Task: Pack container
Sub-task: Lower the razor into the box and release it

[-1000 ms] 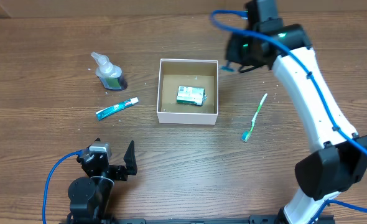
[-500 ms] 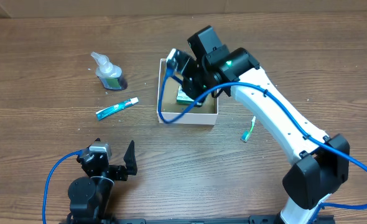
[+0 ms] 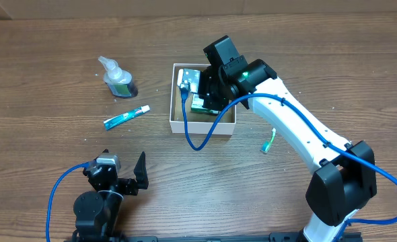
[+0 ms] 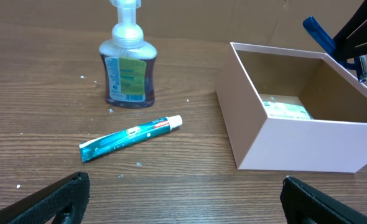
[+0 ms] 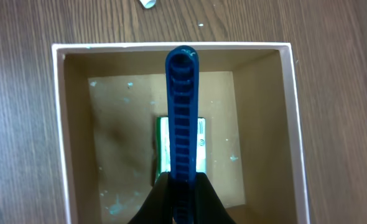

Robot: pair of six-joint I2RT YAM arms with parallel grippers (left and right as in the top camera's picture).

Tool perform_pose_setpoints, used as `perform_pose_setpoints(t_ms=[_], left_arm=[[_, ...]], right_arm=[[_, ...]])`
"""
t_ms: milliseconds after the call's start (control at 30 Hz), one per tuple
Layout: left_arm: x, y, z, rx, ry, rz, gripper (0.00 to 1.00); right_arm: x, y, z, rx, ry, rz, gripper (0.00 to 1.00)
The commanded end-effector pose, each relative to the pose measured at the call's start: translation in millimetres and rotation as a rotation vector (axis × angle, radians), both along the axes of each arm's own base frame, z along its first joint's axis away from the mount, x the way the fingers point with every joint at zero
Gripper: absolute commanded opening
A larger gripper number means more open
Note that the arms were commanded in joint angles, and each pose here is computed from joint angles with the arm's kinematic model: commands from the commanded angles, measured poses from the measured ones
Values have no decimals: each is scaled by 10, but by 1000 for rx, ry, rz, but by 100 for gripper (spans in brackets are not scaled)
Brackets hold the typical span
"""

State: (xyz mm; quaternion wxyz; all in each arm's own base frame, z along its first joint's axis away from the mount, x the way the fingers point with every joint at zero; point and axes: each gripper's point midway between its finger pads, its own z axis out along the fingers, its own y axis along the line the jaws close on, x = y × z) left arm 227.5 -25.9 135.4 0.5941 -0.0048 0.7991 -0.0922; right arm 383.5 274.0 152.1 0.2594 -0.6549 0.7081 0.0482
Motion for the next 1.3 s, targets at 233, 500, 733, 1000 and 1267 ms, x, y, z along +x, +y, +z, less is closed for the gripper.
perform_pose_setpoints(t_ms=[233,500,733,1000,1267], left_arm=[[2,0,-10,-12,-5,1,100],[2,0,-10,-12,-5,1,100],[2,0,-10,-12,-5,1,100],[1,-1,-10,-12,-5,1,100],[1,-1,-10,-12,-5,1,100]], right_arm=[[70,38,311,126,25,-213,100],[-217,-116,1455,528,183,-714,100],[-548,-557,1799,600,209,-940,100],[-786,-792,1554,500,304,-1110,100],[-1006,-1074,1364,373,331,-1255,100]])
